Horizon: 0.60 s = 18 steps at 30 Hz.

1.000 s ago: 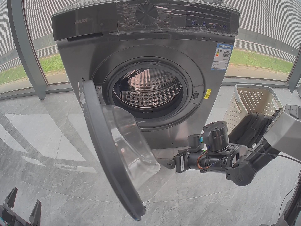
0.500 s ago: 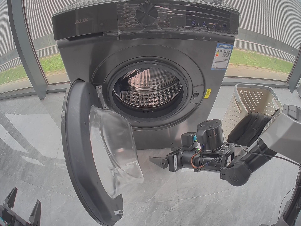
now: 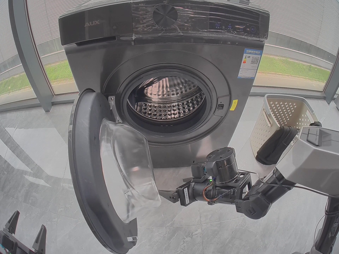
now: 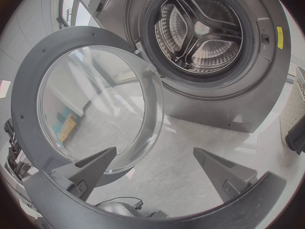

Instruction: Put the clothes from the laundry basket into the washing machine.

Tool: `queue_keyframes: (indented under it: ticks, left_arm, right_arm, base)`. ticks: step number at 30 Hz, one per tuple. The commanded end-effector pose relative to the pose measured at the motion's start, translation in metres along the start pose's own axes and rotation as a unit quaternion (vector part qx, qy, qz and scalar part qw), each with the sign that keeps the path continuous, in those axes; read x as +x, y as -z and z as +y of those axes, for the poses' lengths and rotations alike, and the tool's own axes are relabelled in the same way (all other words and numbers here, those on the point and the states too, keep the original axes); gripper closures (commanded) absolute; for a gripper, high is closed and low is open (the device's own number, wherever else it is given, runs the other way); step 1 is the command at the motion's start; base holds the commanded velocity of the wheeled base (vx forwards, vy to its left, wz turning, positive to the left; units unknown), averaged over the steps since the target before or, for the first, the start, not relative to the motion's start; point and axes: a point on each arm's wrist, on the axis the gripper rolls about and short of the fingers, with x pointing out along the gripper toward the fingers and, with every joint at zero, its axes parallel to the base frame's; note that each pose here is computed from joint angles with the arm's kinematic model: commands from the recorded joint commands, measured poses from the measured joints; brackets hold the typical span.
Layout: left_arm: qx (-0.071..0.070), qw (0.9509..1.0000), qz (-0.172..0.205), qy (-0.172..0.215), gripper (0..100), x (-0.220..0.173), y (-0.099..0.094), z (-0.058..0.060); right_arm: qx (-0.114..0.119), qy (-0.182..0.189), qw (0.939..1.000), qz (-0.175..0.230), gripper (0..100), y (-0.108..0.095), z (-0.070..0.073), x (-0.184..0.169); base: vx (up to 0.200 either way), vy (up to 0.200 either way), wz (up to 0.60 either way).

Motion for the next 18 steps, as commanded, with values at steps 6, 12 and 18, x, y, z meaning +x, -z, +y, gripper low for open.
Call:
queue_keyframes:
  ticks: [6, 12, 18]
  left_arm:
    - [0.0, 1.0, 0.0, 0.0, 0, 0.0, 0.005, 0.0]
    - [0.0, 1.0, 0.0, 0.0, 0, 0.0, 0.005, 0.0]
    - [0.0, 1.0, 0.0, 0.0, 0, 0.0, 0.005, 0.0]
  right_arm:
    - [-0.003, -0.011, 0.9999, 0.004, 0, 0.004, 0.008, 0.006]
    - [0.005, -0.013, 0.9998, -0.014, 0, -0.006, 0.007, 0.009]
    - [0.015, 0.004, 0.9996, -0.022, 0, -0.013, -0.012, 0.011]
  base:
    - [0.0, 0.0, 0.0]
    - [0.0, 0.0, 0.0]
    - [-0.2, 0.0, 0.0]
